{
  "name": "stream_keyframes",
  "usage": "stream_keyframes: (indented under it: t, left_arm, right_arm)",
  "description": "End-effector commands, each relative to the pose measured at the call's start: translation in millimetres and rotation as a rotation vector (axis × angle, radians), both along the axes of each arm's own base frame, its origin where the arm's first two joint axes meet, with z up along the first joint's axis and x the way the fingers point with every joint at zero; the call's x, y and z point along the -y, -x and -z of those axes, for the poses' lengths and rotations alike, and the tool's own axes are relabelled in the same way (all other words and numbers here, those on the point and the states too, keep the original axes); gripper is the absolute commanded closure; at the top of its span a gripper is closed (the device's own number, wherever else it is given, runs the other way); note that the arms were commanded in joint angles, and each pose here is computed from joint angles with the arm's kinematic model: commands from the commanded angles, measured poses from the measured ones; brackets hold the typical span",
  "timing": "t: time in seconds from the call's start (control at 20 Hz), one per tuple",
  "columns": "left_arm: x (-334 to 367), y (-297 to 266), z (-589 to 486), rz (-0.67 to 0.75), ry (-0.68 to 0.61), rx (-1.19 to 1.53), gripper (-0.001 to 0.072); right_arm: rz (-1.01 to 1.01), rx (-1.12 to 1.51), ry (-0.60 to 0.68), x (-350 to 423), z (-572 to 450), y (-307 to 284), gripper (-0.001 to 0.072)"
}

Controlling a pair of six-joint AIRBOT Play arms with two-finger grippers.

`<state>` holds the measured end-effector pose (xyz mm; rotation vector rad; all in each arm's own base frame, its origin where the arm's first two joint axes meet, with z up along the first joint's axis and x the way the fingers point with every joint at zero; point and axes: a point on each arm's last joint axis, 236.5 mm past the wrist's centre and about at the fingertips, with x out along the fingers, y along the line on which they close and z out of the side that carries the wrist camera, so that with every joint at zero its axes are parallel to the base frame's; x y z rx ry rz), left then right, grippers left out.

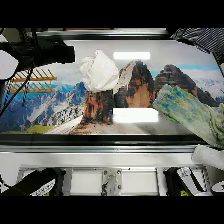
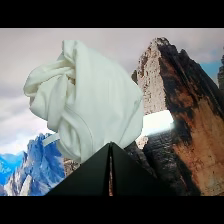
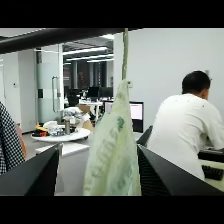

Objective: Fold the clothes and pants, and hang the long-sleeved shirts on hangers.

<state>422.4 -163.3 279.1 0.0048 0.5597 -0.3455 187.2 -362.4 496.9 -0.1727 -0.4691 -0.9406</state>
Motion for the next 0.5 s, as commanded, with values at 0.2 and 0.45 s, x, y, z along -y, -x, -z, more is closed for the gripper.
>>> stream_keyframes:
  t: [0.2,0.45]
  left_arm:
    - [0.4,-0.2,-0.2,0.001,0.0,0.001,0.0699]
    - [0.5,1.4,2.1,-0.004,0.009,-0.015,0.07]
  right_arm:
    - [-0.206,0.051,0.107,-67.2,-36.9,-15.9,0.0198]
    - [-1.02,-0.099,0.2,-224.5,-3.9,-100.6,0.0199]
